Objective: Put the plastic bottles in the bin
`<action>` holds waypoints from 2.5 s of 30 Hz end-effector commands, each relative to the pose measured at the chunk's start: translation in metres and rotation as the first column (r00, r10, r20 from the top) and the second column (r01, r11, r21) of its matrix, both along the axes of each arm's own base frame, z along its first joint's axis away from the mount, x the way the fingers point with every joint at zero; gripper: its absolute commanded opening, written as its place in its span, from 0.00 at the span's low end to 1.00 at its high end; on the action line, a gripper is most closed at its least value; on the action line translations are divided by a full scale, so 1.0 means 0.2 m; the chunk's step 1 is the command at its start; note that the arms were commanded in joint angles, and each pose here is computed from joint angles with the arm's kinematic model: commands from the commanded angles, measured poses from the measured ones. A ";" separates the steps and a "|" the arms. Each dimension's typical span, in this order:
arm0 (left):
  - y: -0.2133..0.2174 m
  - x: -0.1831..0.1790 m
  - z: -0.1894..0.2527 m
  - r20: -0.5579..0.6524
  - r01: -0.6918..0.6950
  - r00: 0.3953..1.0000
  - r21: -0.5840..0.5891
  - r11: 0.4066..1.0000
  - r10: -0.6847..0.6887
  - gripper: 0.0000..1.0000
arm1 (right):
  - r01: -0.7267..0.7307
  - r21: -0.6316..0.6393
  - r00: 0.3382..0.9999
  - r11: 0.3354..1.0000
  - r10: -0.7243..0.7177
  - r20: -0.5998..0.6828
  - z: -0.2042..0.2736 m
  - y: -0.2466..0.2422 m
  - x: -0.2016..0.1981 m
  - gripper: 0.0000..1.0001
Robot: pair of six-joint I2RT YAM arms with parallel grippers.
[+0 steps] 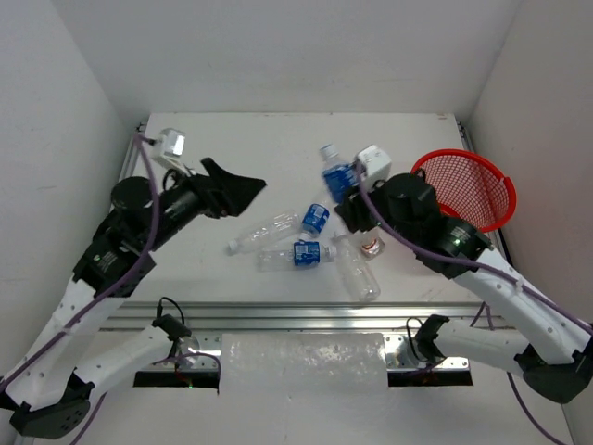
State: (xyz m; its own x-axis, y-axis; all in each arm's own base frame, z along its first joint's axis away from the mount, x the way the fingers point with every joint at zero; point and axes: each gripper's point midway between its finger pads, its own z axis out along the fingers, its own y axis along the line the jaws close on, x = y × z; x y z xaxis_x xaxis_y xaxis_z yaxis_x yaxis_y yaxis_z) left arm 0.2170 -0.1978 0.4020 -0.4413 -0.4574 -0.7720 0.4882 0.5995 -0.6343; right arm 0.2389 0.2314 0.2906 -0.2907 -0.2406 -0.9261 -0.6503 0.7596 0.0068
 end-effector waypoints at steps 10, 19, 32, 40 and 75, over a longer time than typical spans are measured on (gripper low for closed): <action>0.35 0.06 -0.16 -0.001 -0.334 0.940 0.195 0.922 0.340 1.00 | 0.879 -0.101 0.477 0.466 -0.859 0.186 0.20 -1.36 0.36 0.00; 0.28 0.11 -0.34 -0.034 -0.265 0.958 0.282 0.922 0.286 1.00 | 0.948 -0.123 0.307 0.295 -0.946 0.099 0.05 -1.64 0.54 0.19; 0.32 0.20 -0.80 -0.265 -0.338 0.849 0.394 0.855 0.458 1.00 | 0.927 0.012 0.373 0.375 -0.926 0.058 0.27 -1.54 0.44 0.99; 0.38 0.25 -1.02 -0.406 -0.493 0.663 0.396 0.775 0.629 1.00 | 0.796 0.147 0.601 0.587 -0.796 -0.076 0.25 -1.25 0.36 0.99; -0.13 0.27 -1.47 -0.614 -0.397 0.365 0.578 0.713 0.700 0.98 | 0.602 0.148 0.798 0.785 -0.595 -0.094 0.11 -0.91 0.23 0.99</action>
